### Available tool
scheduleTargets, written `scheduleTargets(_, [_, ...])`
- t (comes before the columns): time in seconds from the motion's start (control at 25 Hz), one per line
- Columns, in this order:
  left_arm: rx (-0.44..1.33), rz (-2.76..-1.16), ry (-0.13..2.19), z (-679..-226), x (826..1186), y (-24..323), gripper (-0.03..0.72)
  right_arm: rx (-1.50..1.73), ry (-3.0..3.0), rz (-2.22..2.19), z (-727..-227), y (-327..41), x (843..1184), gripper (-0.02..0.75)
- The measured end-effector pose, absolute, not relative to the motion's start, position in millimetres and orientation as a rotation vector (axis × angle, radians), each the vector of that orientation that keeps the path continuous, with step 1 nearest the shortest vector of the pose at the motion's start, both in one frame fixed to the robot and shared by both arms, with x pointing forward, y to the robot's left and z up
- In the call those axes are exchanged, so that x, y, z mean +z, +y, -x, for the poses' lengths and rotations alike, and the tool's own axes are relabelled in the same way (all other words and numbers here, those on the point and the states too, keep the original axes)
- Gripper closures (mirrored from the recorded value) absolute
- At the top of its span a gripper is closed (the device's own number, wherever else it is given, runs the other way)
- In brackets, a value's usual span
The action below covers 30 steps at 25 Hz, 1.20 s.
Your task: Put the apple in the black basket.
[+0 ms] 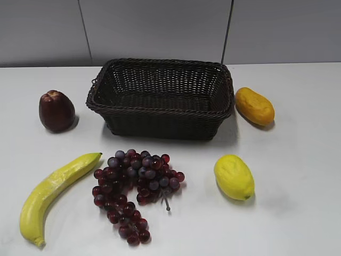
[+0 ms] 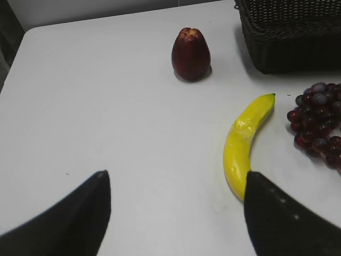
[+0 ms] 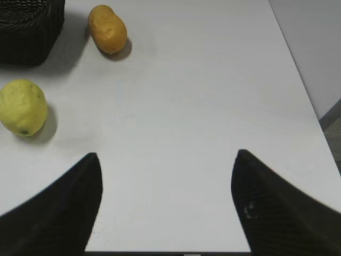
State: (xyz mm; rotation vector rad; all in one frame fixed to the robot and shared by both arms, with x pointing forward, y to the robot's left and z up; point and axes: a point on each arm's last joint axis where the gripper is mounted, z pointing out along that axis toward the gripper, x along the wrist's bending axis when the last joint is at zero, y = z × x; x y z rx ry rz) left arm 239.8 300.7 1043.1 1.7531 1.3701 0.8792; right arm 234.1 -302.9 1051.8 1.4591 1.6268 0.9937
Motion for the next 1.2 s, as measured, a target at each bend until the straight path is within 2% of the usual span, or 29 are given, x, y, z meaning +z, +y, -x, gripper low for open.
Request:
scheduleTargets(0.72, [0.891,-1.751,1.368,-240.5,1044.0,301.2,0.116,0.993,1.627,-1.458,-234.1,-302.9,1051.8,0.165])
scheduleTargets(0.92, [0.877,-1.767,1.38,-247.8,1062.8,300.1,0.119,0.993,1.627,-1.458,-234.1,-302.9,1051.8,0.165])
scheduleTargets(1.2, [0.872,-1.809,1.407,-291.8,1089.8,295.0,0.158,0.993,1.627,-1.458,-234.1,-302.9,1051.8,0.165])
